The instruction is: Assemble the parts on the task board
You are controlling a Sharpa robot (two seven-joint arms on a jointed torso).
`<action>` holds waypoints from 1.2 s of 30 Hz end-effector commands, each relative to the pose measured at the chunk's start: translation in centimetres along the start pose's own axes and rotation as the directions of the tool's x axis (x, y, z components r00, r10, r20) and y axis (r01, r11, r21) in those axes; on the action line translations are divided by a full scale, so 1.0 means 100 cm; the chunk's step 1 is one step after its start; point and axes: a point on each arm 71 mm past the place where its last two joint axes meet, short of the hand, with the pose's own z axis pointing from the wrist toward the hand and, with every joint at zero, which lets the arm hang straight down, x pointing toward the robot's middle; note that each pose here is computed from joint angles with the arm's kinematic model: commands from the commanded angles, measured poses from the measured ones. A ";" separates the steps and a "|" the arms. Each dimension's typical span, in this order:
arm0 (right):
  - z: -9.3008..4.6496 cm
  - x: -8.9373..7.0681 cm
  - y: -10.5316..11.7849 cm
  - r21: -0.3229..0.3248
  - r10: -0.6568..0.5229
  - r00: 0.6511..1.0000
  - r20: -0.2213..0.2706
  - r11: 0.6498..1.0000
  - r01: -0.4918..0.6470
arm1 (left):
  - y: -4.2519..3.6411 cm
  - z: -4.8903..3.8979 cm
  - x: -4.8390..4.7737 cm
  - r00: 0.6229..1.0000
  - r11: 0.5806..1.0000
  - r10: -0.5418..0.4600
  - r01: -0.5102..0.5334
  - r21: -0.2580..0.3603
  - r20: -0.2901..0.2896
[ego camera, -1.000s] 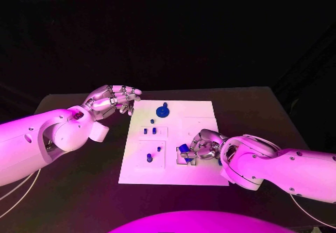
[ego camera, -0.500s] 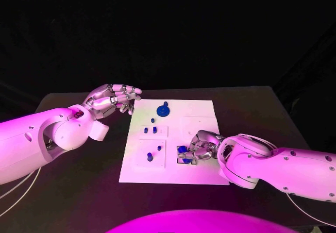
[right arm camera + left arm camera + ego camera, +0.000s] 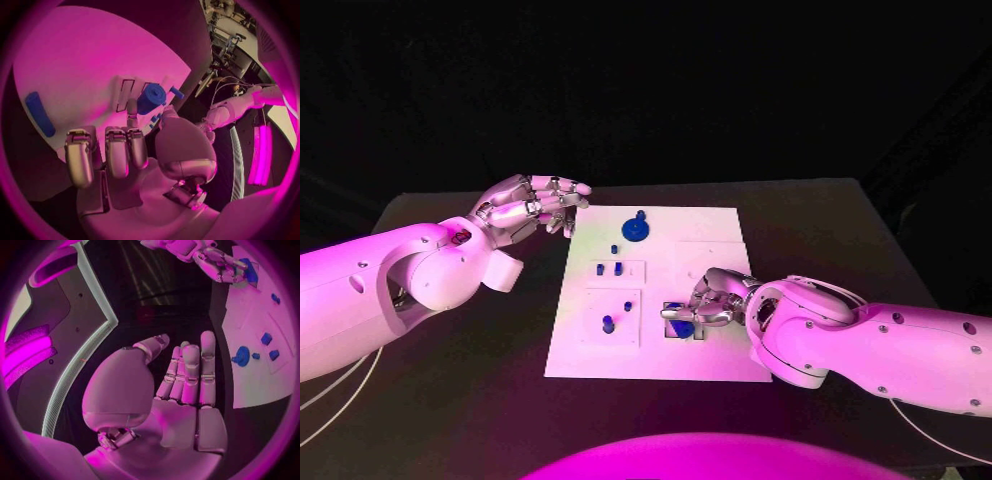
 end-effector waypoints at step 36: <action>-0.019 0.001 -0.004 -0.077 -0.034 0.999 0.005 0.996 0.034 | -0.0006 -0.0003 0.0012 1.000 1.000 -0.011 0.011 0.003 -0.015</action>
